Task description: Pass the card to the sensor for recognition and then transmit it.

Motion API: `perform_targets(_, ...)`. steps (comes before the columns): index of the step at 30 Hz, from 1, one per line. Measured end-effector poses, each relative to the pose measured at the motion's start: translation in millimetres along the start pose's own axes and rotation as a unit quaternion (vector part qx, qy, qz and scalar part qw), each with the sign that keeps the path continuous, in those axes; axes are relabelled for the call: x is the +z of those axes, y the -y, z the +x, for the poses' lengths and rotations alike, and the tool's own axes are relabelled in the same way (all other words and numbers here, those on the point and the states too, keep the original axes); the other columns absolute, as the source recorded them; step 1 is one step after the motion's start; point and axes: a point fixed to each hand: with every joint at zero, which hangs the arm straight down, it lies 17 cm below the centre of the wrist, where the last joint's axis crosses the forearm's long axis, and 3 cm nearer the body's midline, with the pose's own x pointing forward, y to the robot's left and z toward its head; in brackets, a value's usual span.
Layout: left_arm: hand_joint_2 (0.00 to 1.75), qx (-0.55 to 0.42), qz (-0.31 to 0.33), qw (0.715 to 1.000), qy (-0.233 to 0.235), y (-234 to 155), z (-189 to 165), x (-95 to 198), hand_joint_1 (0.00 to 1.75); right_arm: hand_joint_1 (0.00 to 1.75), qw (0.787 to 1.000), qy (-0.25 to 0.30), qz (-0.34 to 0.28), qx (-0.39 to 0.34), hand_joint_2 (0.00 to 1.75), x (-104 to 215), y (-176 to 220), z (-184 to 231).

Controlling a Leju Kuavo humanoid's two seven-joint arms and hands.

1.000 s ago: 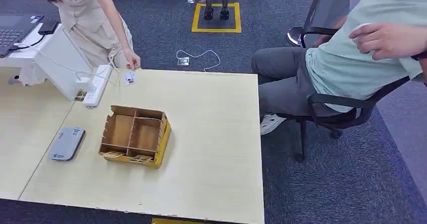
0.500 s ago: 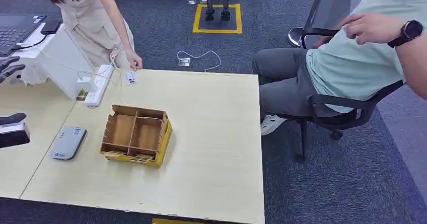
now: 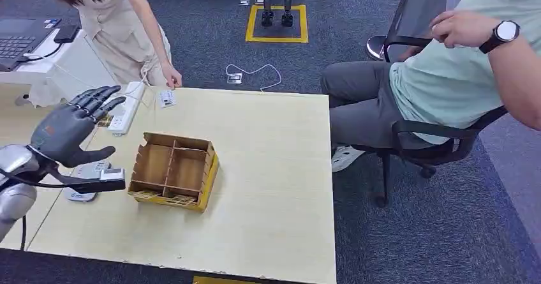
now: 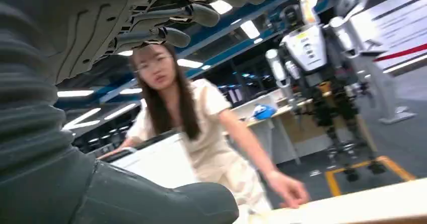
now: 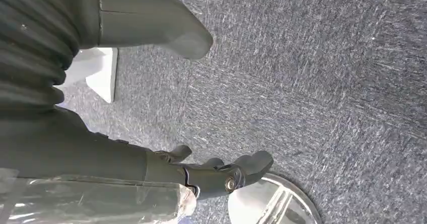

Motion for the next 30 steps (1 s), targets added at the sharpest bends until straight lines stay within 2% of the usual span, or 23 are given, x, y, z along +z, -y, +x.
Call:
perform_targets(4,1.75,0.01,0.006,0.999,0.033,6,36,-19,0.0,0.0,1.0,-0.001,0.0,-0.002,1.75,0,0,-1)
perform_targets(11,1.75,0.025,-0.019,0.997,0.066,9,62,-38,0.0,0.0,1.0,-0.001,0.0,-0.001,1.75,0,0,-1)
perform_targets(21,1.75,-0.003,-0.099,0.993,0.065,-12,20,-35,0.0,0.0,1.0,0.0,0.0,0.001,1.75,1,0,-3)
perform_targets(30,1.75,-0.02,-0.133,0.989,0.066,-10,10,-29,0.0,0.0,1.0,0.0,0.002,0.004,1.75,1,-1,-3)
